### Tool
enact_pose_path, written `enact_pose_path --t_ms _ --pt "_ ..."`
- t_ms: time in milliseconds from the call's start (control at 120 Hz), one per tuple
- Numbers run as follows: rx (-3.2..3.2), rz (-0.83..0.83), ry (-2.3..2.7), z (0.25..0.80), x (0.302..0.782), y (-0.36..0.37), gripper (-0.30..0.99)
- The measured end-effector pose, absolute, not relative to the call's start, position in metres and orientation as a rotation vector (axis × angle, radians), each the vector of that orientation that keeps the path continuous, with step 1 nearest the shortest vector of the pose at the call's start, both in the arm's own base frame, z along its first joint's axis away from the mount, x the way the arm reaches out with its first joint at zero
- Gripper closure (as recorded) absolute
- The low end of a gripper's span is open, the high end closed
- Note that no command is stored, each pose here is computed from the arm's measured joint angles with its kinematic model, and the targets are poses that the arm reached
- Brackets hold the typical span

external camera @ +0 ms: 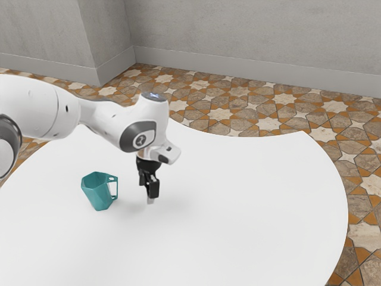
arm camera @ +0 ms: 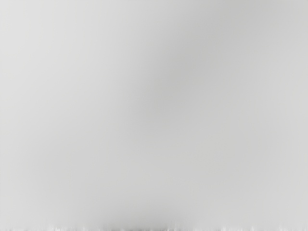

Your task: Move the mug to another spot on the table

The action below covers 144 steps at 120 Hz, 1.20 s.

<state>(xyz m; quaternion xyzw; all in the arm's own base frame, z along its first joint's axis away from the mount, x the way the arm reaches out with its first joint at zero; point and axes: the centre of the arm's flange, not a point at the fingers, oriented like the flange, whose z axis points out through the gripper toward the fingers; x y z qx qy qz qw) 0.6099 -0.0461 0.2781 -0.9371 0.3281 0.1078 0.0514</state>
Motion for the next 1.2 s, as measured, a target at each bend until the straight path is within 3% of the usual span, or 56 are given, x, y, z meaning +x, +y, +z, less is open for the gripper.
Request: enact_pose_path --t_ms 333,592,1200 --pt "-2.842 0.328 0.929 0.276 0.612 0.002 0.03" --pt "-2.822 0.277 1.011 0.284 0.621 0.009 0.03" --pt "-2.772 0.343 1.237 0.281 0.609 0.036 0.04"
